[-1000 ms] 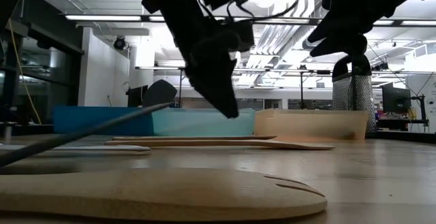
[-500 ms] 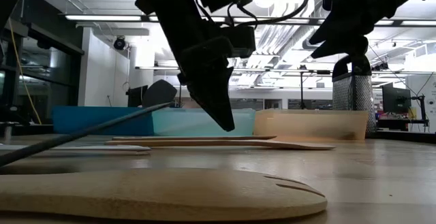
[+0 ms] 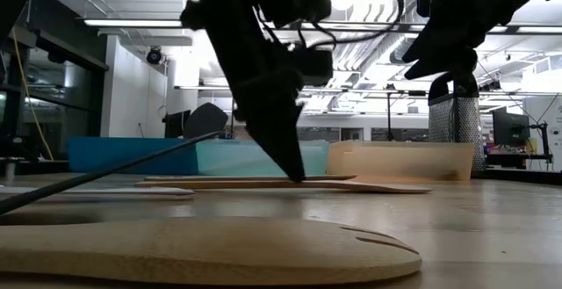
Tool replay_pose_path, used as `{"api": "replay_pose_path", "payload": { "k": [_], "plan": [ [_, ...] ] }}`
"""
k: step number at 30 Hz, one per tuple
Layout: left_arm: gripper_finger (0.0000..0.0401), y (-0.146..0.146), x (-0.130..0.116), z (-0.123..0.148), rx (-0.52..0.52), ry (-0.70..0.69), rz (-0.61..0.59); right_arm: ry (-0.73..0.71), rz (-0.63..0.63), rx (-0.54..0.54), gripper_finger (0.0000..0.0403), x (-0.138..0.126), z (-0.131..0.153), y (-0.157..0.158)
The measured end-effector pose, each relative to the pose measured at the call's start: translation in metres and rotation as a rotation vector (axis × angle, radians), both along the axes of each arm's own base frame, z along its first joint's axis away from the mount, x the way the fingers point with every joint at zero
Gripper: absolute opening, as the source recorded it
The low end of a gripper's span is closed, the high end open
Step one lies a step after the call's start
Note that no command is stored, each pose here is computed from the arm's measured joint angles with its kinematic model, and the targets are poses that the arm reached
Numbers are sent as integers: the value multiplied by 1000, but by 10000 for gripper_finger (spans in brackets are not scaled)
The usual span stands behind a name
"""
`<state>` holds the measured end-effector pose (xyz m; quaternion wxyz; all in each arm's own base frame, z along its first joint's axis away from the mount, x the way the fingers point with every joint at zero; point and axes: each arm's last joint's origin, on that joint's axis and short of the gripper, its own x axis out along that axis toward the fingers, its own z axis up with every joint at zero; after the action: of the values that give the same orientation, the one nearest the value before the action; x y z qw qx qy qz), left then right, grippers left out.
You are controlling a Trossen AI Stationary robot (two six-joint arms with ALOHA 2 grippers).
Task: Pick & Place Kitchen Items
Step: Put the serving spoon into the green bin
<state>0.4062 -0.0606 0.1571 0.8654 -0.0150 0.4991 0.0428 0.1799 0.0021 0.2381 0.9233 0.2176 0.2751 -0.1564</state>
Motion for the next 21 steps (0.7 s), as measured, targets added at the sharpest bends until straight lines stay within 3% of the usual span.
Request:
{"api": "replay_pose_path", "payload": {
  "k": [15, 21],
  "plan": [
    [179, 0, -1, -13, 1, 60, 5, 3, 0, 0, 202, 0, 0, 0],
    [126, 0, -2, -14, 1, 68, 3, 4, 0, 0, 202, 0, 0, 0]
  ]
}}
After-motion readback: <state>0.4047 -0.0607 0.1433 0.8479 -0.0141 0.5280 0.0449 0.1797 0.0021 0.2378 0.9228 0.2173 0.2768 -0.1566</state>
